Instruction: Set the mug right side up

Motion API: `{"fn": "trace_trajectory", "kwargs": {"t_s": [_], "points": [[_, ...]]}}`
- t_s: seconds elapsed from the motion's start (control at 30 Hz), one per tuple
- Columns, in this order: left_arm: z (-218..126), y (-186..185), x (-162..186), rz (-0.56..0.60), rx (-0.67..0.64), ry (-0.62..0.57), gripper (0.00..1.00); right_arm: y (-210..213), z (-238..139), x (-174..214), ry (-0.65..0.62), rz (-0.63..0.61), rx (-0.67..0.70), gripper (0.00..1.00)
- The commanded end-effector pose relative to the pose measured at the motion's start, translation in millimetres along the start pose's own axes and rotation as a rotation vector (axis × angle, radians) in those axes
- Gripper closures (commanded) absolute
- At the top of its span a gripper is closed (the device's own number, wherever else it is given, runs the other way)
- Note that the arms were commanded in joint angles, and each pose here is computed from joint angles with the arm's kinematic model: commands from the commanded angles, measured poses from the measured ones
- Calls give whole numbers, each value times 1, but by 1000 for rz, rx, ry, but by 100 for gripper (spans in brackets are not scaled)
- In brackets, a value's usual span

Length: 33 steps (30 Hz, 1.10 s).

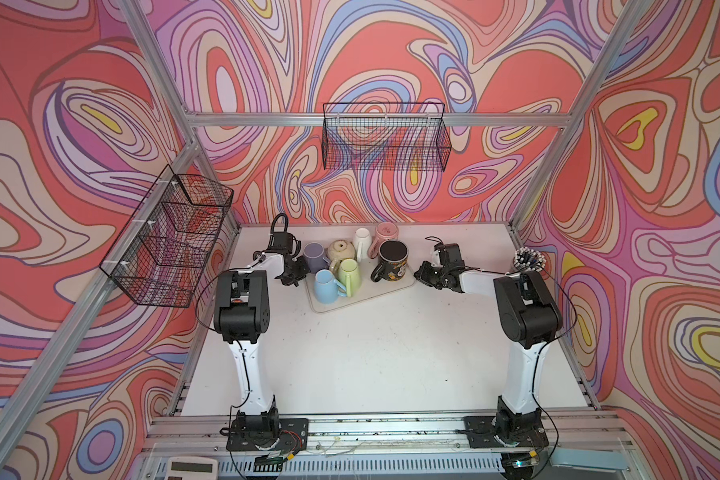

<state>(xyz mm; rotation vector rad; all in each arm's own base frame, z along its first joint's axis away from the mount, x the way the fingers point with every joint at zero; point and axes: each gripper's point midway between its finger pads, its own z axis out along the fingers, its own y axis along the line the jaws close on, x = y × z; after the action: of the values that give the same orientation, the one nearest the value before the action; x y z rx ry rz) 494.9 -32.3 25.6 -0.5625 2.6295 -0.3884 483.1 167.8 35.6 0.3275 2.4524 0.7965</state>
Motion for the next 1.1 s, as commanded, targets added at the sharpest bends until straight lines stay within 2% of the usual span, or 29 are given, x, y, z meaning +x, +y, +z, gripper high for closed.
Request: {"fn": "trace_trajectory", "kwargs": {"t_s": [0.0, 0.33, 0.73, 0.83, 0.97, 1.0, 1.07], "points": [[-8, -6, 47, 6, -6, 128, 100, -4, -2, 71, 202, 30, 33, 100], [-18, -19, 85, 31, 22, 133, 100, -16, -43, 113, 242, 18, 92, 100], [-25, -29, 146, 91, 33, 159, 100, -22, -103, 169, 242, 23, 108, 100], [-26, -24, 159, 97, 19, 176, 100, -26, -117, 176, 225, 44, 115, 100], [-26, -27, 158, 93, 39, 157, 100, -19, -130, 167, 194, 37, 120, 100], [-28, -27, 158, 91, 44, 157, 100, -18, -132, 160, 191, 30, 129, 97], [-31, -29, 155, 89, 51, 147, 100, -18, -130, 145, 195, 48, 126, 83]]}}
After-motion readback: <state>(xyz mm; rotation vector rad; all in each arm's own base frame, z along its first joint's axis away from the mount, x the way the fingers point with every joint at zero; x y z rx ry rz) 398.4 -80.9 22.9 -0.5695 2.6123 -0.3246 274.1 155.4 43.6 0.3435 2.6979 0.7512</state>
